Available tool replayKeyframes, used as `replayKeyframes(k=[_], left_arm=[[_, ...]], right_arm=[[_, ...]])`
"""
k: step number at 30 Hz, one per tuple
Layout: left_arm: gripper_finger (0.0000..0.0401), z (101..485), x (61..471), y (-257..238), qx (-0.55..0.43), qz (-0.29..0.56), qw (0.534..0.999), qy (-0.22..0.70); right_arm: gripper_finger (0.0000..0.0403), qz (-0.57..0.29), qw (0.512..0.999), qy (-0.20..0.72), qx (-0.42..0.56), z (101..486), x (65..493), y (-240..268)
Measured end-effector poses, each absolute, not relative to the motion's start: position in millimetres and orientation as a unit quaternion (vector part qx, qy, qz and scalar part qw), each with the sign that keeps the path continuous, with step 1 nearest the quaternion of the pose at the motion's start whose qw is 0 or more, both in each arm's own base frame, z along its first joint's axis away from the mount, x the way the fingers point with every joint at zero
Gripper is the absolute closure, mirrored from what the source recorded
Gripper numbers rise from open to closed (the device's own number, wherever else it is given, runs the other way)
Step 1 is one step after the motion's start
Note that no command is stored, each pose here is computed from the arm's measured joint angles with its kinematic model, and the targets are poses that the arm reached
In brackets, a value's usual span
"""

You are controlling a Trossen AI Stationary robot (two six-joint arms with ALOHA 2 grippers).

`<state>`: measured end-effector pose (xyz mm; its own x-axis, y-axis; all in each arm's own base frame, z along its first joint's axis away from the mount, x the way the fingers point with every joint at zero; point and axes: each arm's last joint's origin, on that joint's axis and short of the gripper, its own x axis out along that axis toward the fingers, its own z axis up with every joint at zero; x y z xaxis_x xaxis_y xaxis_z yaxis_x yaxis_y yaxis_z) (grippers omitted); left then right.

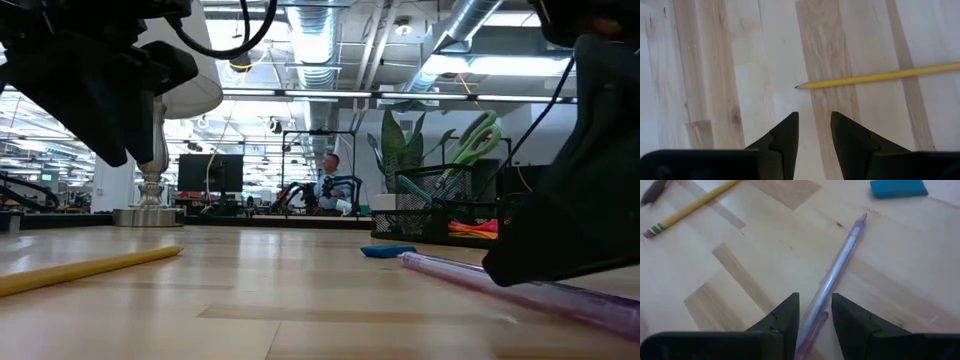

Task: Pick and place office supplies into organizer
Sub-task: Put the purple pen into the desk organizer

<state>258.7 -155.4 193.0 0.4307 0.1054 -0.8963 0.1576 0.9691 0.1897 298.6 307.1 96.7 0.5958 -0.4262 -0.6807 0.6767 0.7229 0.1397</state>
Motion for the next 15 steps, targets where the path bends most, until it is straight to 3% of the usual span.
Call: replayKeyframes(k=[15], left_arm=[[0.0295,193,259,-155,0.12,-0.01,0.838,0.532]], right_arm=[[0.0294,-0.341,0.853,0.377,0.116,88,290,293]])
